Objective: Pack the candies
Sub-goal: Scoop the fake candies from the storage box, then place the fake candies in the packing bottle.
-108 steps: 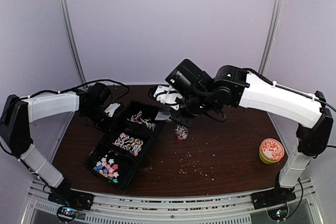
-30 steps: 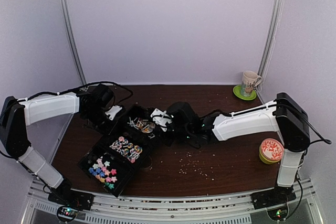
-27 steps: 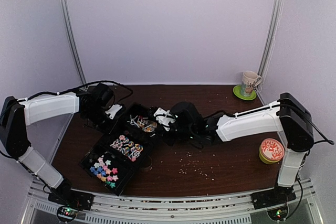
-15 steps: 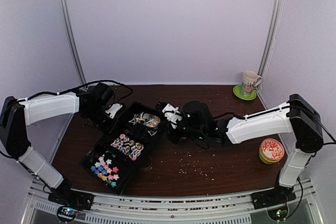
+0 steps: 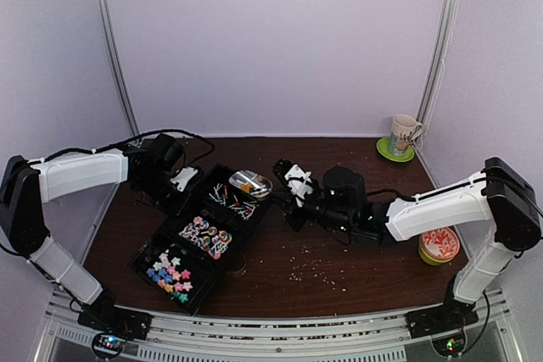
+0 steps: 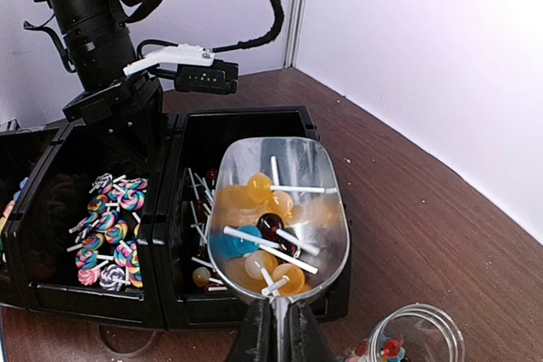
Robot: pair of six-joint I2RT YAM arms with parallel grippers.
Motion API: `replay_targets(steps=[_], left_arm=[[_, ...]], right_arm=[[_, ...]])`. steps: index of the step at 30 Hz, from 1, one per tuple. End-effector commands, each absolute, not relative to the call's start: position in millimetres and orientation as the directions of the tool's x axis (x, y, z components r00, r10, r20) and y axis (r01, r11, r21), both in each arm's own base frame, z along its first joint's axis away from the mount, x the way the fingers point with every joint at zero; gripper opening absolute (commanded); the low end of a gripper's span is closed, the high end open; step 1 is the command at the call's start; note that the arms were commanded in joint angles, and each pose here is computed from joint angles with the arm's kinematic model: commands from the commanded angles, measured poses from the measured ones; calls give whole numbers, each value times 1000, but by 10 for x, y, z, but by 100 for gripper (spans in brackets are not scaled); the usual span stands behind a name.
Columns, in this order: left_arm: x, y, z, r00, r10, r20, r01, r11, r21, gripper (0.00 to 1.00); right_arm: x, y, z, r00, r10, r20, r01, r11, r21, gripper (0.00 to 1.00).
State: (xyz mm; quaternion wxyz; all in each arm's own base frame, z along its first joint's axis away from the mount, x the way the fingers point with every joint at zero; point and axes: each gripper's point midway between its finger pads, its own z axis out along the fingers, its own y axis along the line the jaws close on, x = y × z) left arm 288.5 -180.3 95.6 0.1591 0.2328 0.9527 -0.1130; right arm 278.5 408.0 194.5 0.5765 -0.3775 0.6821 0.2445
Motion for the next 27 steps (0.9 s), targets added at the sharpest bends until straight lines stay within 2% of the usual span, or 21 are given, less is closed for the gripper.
replay_targets(steps=[1,13,20,27], left_arm=[[3108,-1987,1392,-788,357,-502,502,845,-187,0],[3143,-1918,1381,-798,342,-496,477,862,-172,0],[3152,-1905,1393,-800,335,-498,470,865,-174,0],[3150,-1900,1388,-801,334,-497,468,867,-172,0]], right_arm=[[2868,3999,2294,15,-145,-989,-760,642,-106,0],[2889,3471,2432,-69,-281,-957,-675,720,-163,0],[2851,3060,2415,-168,-414,-894,-614,754,-233,0],[2758,2870,2438,-240,-456,-857,-615,755,-229,0]])
